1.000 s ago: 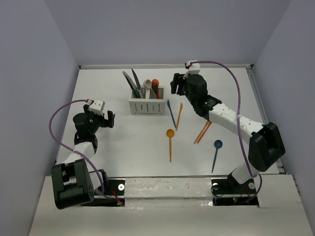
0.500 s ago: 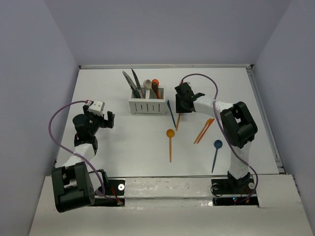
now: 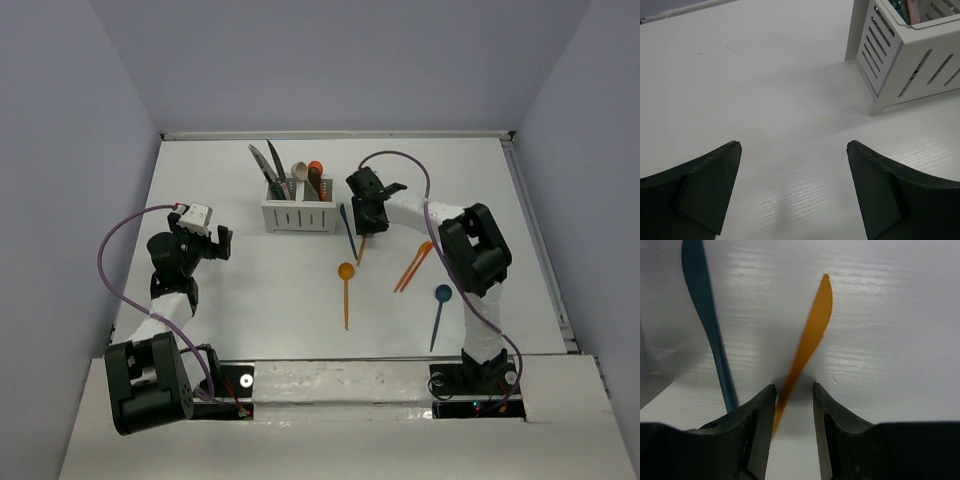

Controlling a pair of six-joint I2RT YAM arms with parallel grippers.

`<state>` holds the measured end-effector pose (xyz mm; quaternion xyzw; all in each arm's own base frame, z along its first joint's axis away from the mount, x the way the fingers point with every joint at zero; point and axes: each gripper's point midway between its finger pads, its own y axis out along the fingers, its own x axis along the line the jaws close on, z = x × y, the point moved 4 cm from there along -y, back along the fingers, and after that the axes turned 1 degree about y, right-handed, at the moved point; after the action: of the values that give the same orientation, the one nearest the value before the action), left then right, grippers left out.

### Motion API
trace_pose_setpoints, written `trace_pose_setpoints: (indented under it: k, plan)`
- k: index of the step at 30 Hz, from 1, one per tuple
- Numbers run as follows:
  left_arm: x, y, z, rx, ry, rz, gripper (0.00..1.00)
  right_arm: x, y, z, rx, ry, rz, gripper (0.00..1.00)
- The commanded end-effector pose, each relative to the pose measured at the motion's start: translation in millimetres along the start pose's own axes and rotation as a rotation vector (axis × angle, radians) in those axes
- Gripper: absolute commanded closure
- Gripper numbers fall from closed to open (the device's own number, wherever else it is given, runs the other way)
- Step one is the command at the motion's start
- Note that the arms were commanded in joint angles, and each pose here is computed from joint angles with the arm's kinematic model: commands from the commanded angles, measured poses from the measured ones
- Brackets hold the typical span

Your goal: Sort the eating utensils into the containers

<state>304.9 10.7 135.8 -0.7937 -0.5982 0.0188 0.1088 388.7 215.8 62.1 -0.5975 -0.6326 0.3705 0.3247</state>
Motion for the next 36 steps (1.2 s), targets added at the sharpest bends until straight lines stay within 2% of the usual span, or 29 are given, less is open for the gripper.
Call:
trace_pose_setpoints:
  k: [1,6,8,9,13,17,20,23,24,29,36]
  plan:
    - [2.7,1.1,-10.6,-0.054,0.034,-0.013,0.01,5.2,-5.6,12.6,0.095,-0.087,-0.029,0.58]
    - [3.0,1.4,-10.4,-0.053,0.032,-0.014,0.01,-10.6,-4.4,42.2,0.187,-0.176,0.003,0.62]
    - [3.4,1.6,-11.0,-0.054,0.032,-0.016,0.01,-17.7,-8.0,45.2,0.178,-0.181,0.032,0.73]
    - [3.5,1.7,-10.5,-0.052,0.030,-0.017,0.01,-22.7,-8.0,43.3,0.173,-0.171,0.037,0.85]
    - [3.5,1.5,-10.6,-0.052,0.030,-0.017,0.01,-36.2,-1.0,40.4,0.165,-0.143,0.048,0.99]
    - [3.5,1.5,-9.9,-0.051,0.029,-0.018,0.01,-49.4,5.3,45.2,0.182,-0.131,0.084,1.00]
    - [3.9,1.6,-10.2,-0.050,0.029,-0.019,0.01,-56.1,-1.2,37.8,0.141,-0.118,0.092,1.00]
    - [3.7,1.9,-9.7,-0.049,0.029,-0.018,0.01,-62.2,-13.2,23.3,0.042,-0.094,0.122,1.00]
    - [4.1,1.8,-10.0,-0.050,0.029,-0.021,0.01,-61.3,-28.9,3.3,-0.060,-0.065,0.106,1.00]
    - [4.3,1.9,-10.3,-0.050,0.029,-0.021,0.01,-62.8,-80.8,-43.8,-0.385,-0.019,0.034,1.00]
    - [3.9,1.7,-10.5,-0.052,0.030,-0.020,0.01,-54.8,-155.5,-95.2,-0.735,0.009,-0.054,1.00]
